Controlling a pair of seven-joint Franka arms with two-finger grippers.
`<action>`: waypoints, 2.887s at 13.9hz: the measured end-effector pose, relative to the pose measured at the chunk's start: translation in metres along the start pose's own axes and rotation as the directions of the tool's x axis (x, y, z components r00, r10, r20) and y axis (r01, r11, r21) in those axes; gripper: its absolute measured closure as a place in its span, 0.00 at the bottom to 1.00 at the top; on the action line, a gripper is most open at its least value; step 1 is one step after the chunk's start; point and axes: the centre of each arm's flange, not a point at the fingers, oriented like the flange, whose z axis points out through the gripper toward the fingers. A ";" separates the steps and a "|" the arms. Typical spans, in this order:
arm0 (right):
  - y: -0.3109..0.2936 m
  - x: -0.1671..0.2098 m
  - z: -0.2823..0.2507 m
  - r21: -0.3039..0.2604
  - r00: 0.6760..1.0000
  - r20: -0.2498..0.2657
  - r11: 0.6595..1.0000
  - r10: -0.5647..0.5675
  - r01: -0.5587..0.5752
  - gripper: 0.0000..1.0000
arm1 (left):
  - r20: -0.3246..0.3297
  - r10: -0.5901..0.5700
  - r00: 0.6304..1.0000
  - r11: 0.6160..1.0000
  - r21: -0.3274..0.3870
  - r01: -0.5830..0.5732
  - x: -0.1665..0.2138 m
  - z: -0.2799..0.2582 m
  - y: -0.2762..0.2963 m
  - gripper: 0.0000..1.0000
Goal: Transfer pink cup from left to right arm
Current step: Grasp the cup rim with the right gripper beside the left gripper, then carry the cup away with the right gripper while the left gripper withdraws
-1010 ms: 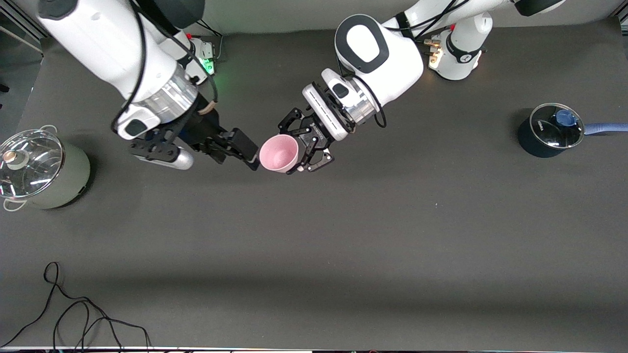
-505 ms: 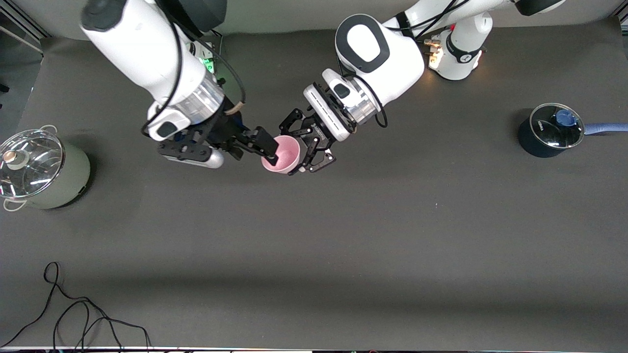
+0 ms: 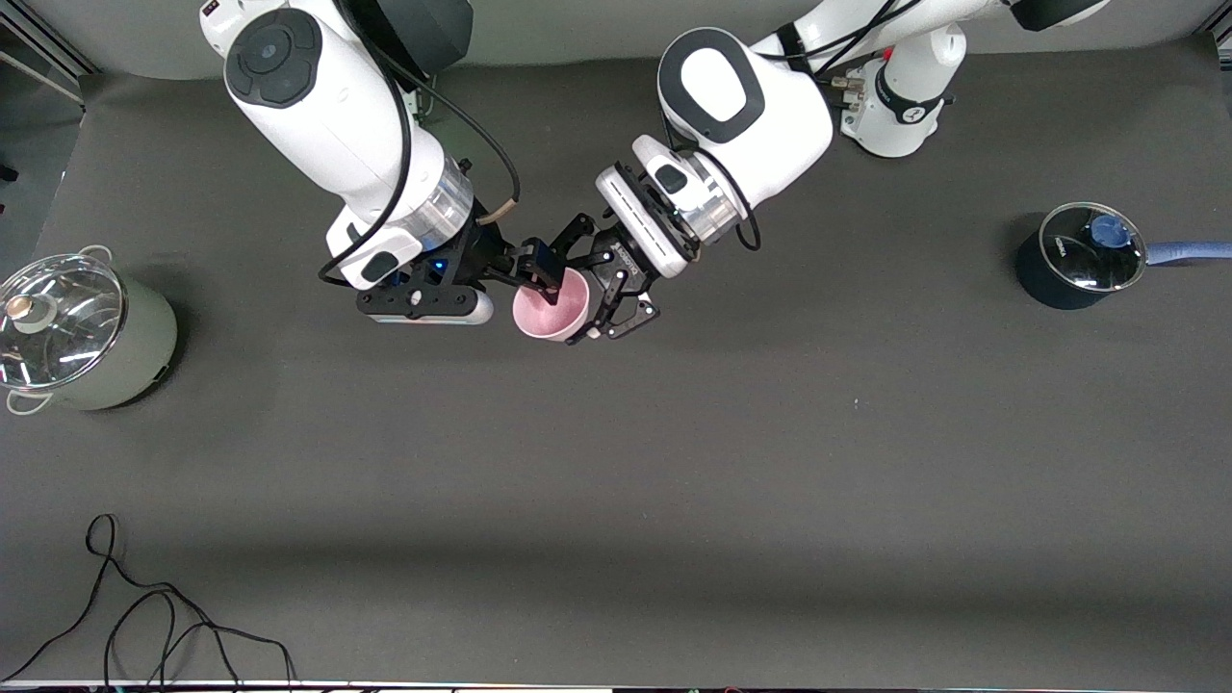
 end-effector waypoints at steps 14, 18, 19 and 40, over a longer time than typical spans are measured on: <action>-0.006 -0.002 -0.002 -0.001 0.999 -0.017 0.999 -0.037 0.037 0.91 | 0.010 0.006 1.000 1.000 -0.018 -0.006 -0.005 0.003 0.011 0.33; -0.002 0.001 -0.001 -0.017 0.999 -0.019 0.999 -0.036 0.036 0.91 | 0.004 0.000 1.000 1.000 -0.005 0.000 -0.002 0.001 0.004 0.01; -0.002 0.001 0.000 -0.018 0.999 -0.019 0.999 -0.035 0.034 0.91 | 0.004 0.000 1.000 1.000 -0.005 0.000 -0.002 0.000 0.004 0.00; 0.307 0.103 0.165 -0.232 0.986 0.006 0.959 -0.166 0.162 0.91 | 0.046 -0.186 0.982 0.896 0.417 0.150 -0.074 -0.121 -0.258 0.00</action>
